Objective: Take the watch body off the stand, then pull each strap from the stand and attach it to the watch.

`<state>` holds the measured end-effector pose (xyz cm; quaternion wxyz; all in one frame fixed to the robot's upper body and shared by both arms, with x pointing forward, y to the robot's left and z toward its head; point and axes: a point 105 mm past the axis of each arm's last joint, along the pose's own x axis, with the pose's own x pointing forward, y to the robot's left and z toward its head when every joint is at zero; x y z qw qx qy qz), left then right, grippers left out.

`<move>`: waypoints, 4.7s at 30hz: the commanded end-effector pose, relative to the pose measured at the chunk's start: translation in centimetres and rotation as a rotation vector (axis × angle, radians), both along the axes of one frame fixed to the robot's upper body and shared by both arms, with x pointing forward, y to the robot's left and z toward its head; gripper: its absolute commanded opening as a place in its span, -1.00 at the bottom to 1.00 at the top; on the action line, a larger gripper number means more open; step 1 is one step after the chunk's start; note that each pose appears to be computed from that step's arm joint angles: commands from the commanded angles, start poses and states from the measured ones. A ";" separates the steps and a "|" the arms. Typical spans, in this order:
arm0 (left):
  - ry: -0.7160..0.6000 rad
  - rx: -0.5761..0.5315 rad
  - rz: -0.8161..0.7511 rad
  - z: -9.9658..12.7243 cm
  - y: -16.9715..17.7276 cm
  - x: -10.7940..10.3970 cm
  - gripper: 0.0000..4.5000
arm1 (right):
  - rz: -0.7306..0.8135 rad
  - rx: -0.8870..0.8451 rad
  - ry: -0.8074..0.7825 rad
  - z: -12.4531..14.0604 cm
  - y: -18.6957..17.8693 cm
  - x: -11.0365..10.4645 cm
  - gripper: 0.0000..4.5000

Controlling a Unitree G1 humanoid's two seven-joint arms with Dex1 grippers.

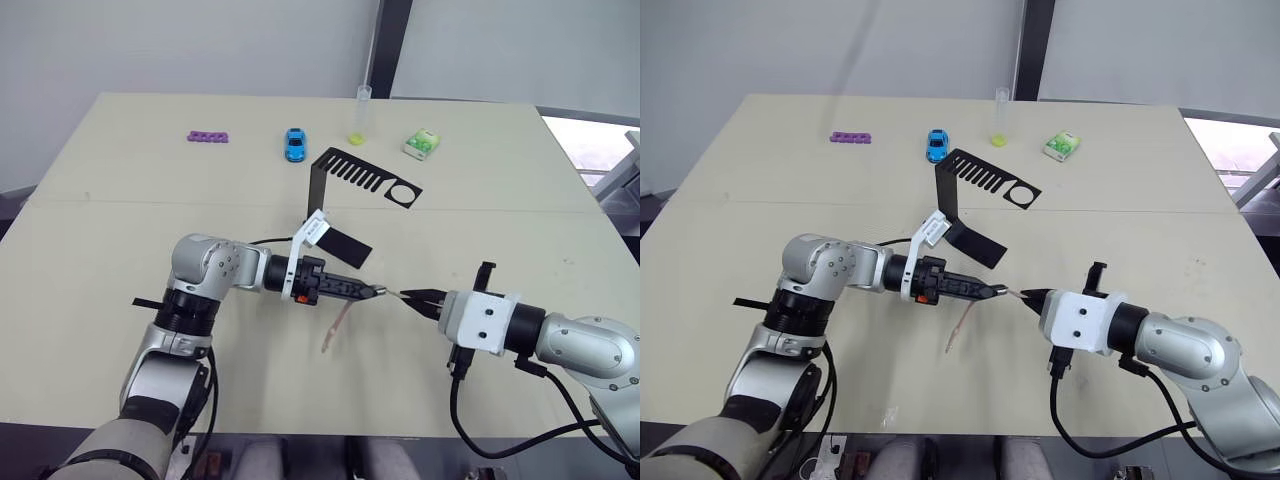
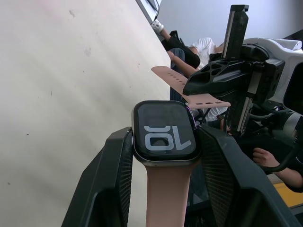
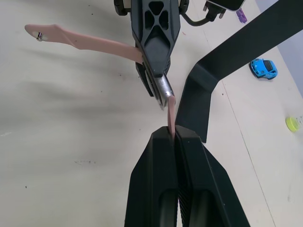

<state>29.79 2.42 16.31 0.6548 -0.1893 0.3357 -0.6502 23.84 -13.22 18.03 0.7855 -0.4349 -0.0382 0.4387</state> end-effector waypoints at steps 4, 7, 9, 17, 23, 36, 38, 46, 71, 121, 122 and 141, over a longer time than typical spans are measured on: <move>-0.038 -0.050 -0.029 1.7 -0.3 -0.1 -0.29 | 0.018 0.001 -0.028 0.9 0.2 -0.3 -1.00; -0.033 -0.050 -0.028 1.7 -0.3 -0.1 -0.29 | 0.017 0.006 -0.032 1.1 0.3 -0.3 -1.00; -0.033 -0.053 -0.032 1.8 -0.4 -0.2 -0.29 | 0.017 0.007 -0.032 1.1 0.3 -0.2 -1.00; -0.029 -0.057 -0.032 1.8 -0.6 -0.3 -0.29 | 0.021 0.018 -0.048 1.3 0.8 -0.1 -1.00; -0.027 -0.061 -0.024 1.8 -0.8 -0.3 -0.29 | 0.024 0.028 -0.048 1.5 1.0 -0.1 -1.00; -0.023 -0.073 -0.036 2.0 -1.4 -0.6 -0.29 | 0.013 0.017 -0.048 1.3 1.0 0.4 -1.00; -0.023 -0.075 -0.041 2.0 -1.5 -0.8 -0.29 | 0.011 0.014 -0.048 1.2 1.0 0.5 -1.00; -0.021 -0.080 -0.045 2.1 -1.7 -0.9 -0.29 | -0.009 0.012 -0.065 1.6 0.7 1.2 -1.00; -0.031 -0.108 -0.036 2.7 -2.0 -0.6 -0.29 | -0.035 0.032 -0.052 1.6 0.7 1.5 -1.00; -0.025 -0.187 -0.048 4.1 -2.6 -0.8 -0.29 | -0.094 0.086 -0.064 2.6 0.4 2.3 -1.00; -0.025 -0.188 -0.048 4.2 -2.6 -0.8 -0.29 | -0.096 0.086 -0.064 2.7 0.4 2.3 -1.00; -0.045 -0.164 -0.030 3.9 -2.6 -0.5 -0.29 | -0.117 0.122 -0.075 3.4 0.5 2.7 -1.00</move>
